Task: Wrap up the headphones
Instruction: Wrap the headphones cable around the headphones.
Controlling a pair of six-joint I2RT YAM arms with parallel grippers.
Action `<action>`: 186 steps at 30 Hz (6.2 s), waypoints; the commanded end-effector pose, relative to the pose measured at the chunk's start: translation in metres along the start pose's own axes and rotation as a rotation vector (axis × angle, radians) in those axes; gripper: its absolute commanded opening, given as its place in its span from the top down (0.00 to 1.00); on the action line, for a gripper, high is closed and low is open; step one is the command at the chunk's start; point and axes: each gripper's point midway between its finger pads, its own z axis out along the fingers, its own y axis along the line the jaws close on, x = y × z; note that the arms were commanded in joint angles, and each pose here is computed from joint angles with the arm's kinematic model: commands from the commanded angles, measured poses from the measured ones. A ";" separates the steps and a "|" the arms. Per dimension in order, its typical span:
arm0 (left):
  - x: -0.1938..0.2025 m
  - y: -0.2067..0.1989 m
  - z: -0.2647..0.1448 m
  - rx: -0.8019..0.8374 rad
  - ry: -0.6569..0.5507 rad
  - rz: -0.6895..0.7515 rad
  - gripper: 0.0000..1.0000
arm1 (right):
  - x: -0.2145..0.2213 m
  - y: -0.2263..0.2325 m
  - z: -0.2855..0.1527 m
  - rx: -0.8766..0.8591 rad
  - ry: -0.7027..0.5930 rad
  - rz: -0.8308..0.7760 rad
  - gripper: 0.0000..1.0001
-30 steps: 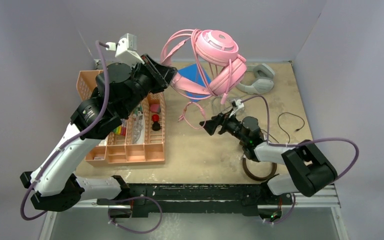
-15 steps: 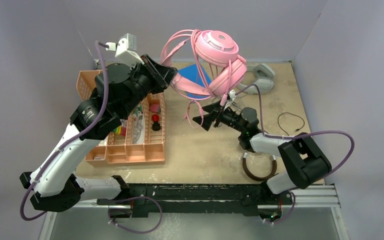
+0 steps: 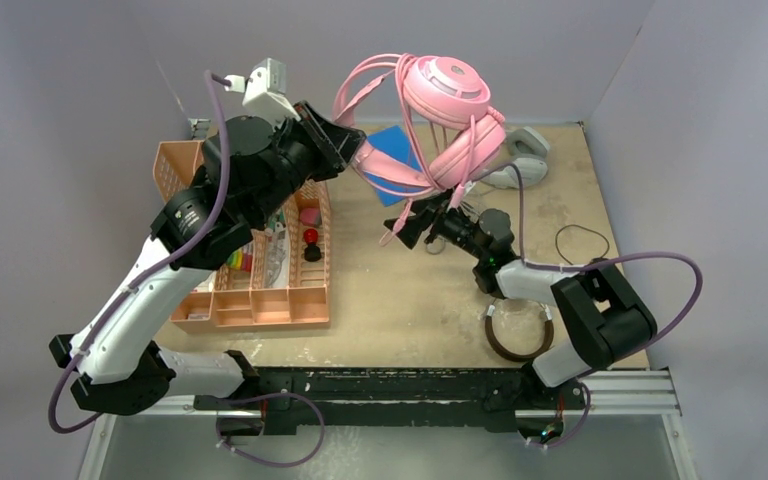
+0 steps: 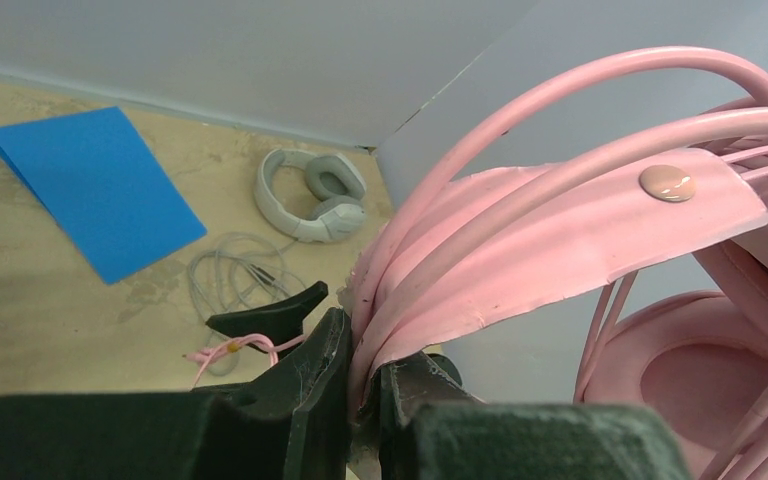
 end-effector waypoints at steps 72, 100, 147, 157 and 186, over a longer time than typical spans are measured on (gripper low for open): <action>-0.140 0.027 -0.121 -0.099 -0.497 -0.163 1.00 | -0.056 -0.046 -0.166 0.495 -0.550 0.223 0.01; -0.054 0.011 -0.033 -0.033 -0.246 -0.146 1.00 | 0.038 -0.017 -0.038 0.034 0.436 0.173 0.04; -0.050 0.033 -0.041 -0.096 -0.262 -0.100 1.00 | 0.053 -0.031 -0.013 0.128 0.393 0.246 1.00; -0.045 0.099 -0.047 -0.369 -0.360 -0.036 1.00 | -0.005 -0.037 -0.057 0.374 -0.013 0.340 1.00; -0.124 0.155 -0.188 -0.571 -0.674 -0.110 1.00 | 0.052 -0.136 -0.221 1.280 -0.236 0.539 0.79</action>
